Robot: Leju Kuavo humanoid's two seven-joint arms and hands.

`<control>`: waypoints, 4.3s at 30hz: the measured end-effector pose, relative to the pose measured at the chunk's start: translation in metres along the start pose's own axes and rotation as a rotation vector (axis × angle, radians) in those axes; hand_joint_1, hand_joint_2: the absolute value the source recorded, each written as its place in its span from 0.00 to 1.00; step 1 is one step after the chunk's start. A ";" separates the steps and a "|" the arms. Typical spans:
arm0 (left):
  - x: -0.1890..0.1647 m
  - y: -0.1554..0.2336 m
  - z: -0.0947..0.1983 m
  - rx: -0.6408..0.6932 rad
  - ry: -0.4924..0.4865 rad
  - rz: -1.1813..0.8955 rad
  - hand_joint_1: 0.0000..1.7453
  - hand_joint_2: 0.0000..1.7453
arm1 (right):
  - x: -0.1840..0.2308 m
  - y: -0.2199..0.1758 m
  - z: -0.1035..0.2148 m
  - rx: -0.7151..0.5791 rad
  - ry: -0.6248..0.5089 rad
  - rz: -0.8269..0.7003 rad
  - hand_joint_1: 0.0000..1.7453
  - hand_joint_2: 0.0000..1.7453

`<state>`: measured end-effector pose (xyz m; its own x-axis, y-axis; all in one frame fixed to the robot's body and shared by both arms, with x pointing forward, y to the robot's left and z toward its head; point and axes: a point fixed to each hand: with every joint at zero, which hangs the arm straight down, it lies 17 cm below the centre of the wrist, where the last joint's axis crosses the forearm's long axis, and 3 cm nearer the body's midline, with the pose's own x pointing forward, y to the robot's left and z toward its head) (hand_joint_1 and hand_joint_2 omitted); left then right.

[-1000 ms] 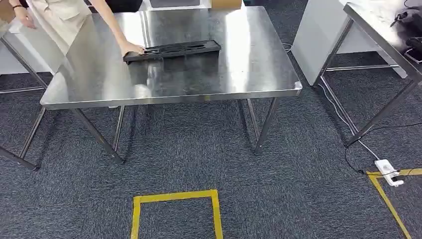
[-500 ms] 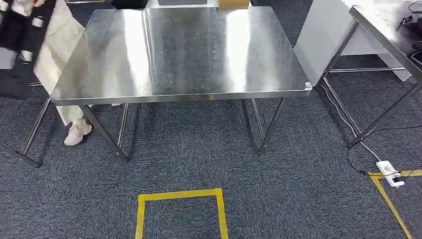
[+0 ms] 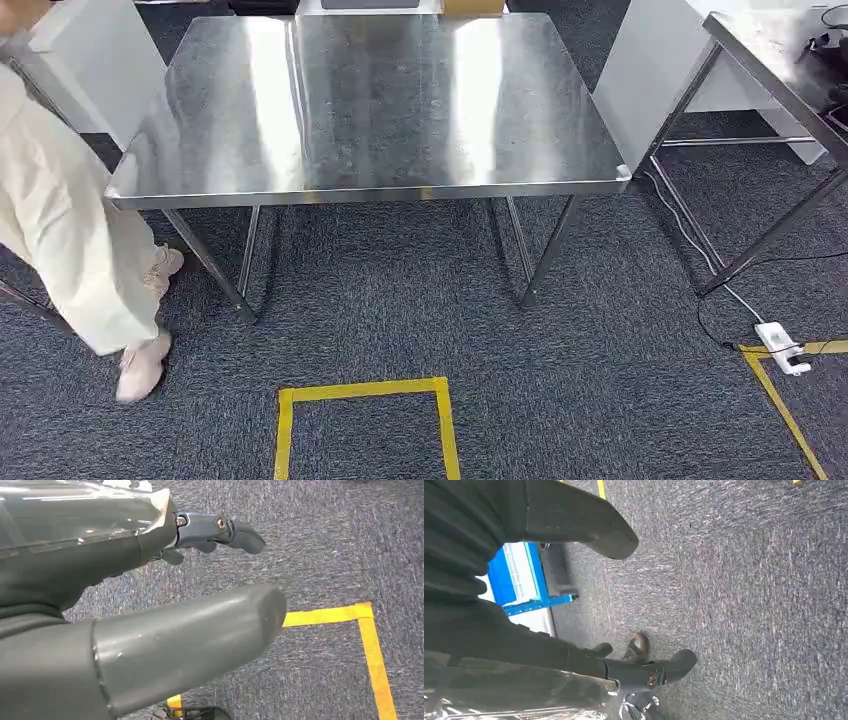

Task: Take the parts from the cabinet and place them on the table.

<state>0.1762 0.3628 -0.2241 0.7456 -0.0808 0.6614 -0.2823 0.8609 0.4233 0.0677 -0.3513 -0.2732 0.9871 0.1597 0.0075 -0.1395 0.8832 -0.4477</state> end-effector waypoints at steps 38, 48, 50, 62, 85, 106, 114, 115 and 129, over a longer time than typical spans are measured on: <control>-0.004 0.003 0.000 0.001 0.008 0.012 0.00 0.00 | 0.000 0.003 0.001 0.005 0.012 -0.001 0.00 1.00; -0.004 0.002 0.001 0.002 0.009 0.015 0.00 0.00 | 0.000 0.003 0.001 0.005 0.012 -0.001 0.00 1.00; -0.004 0.002 0.001 0.002 0.010 0.015 0.00 0.00 | 0.000 0.003 0.001 0.005 0.011 -0.001 0.00 1.00; -0.004 0.002 0.001 0.003 0.012 0.019 0.00 0.00 | 0.002 0.004 0.001 0.011 -0.002 0.003 0.00 1.00; -0.007 0.006 0.000 0.011 0.019 0.020 0.00 0.00 | 0.000 0.006 0.002 0.017 0.005 0.007 0.00 1.00; -0.008 0.004 0.002 0.011 0.025 0.033 0.00 0.00 | 0.000 0.005 0.001 0.015 0.005 0.008 0.00 1.00; -0.006 0.004 0.001 0.006 0.015 0.030 0.00 0.00 | 0.002 0.007 0.002 0.019 -0.001 0.001 0.00 1.00; -0.006 0.004 0.001 0.005 0.015 0.030 0.00 0.00 | 0.002 0.007 0.002 0.019 -0.001 0.002 0.00 1.00; -0.003 0.004 -0.001 -0.003 0.007 0.024 0.00 0.00 | 0.002 0.010 0.004 0.023 -0.002 -0.004 0.00 1.00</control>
<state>0.1734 0.3670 -0.2251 0.7426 -0.0565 0.6673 -0.2983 0.8642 0.4051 0.0681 -0.3408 -0.2744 0.9875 0.1570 0.0108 -0.1374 0.8939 -0.4267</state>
